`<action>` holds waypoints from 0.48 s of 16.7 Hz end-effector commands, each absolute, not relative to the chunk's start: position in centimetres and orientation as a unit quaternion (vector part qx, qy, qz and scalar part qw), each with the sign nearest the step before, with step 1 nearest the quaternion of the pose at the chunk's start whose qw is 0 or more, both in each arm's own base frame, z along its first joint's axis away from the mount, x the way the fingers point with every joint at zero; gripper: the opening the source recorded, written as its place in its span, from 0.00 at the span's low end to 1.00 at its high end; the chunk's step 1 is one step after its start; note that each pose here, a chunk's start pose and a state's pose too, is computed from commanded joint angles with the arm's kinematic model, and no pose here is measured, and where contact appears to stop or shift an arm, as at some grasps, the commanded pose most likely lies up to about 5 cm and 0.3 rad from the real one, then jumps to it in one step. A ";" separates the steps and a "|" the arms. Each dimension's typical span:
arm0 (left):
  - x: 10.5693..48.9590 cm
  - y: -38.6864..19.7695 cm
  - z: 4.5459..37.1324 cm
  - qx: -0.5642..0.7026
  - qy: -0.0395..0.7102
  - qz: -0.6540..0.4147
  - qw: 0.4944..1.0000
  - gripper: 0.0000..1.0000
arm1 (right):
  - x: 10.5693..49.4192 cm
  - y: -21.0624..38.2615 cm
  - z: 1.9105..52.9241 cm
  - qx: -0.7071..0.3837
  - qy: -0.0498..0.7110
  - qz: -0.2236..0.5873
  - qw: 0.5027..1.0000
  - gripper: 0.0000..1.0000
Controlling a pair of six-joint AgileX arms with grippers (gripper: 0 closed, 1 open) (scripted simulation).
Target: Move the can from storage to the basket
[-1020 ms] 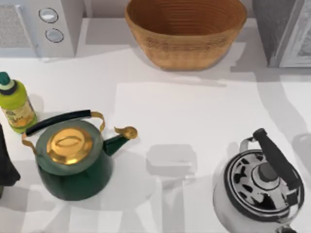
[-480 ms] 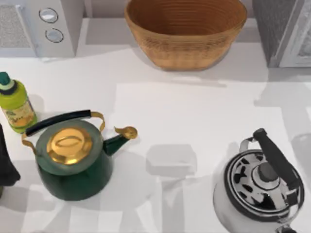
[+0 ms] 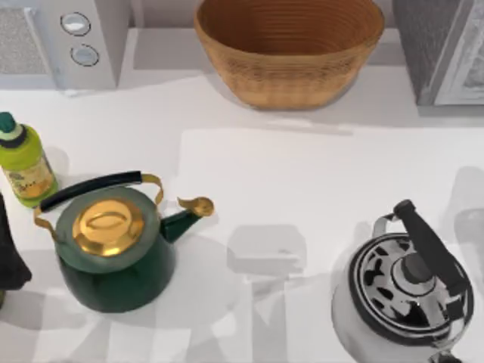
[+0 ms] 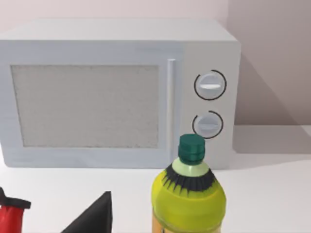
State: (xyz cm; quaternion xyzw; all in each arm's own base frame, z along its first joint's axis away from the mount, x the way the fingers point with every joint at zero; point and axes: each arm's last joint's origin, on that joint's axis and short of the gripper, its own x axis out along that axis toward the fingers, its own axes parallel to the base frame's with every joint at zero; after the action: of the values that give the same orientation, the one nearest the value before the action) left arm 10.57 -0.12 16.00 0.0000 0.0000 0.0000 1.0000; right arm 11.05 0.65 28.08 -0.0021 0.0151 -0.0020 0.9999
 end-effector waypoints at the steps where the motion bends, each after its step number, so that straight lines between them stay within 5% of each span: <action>1: 10.6 -0.1 16.0 0.000 0.000 0.000 1.000 1.00 | 10.8 0.5 25.8 -0.002 0.017 -0.002 1.000 0.00; 8: 10.6 -0.1 16.0 0.000 0.000 0.000 1.000 1.00 | 10.5 -0.1 16.4 0.000 0.001 0.000 1.000 0.00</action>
State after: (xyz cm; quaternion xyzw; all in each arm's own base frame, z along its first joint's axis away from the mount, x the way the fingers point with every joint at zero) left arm 10.57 -0.12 16.00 0.0000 0.0000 0.0000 1.0000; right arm 10.55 -0.09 16.41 0.0000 0.0013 -0.0001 1.0000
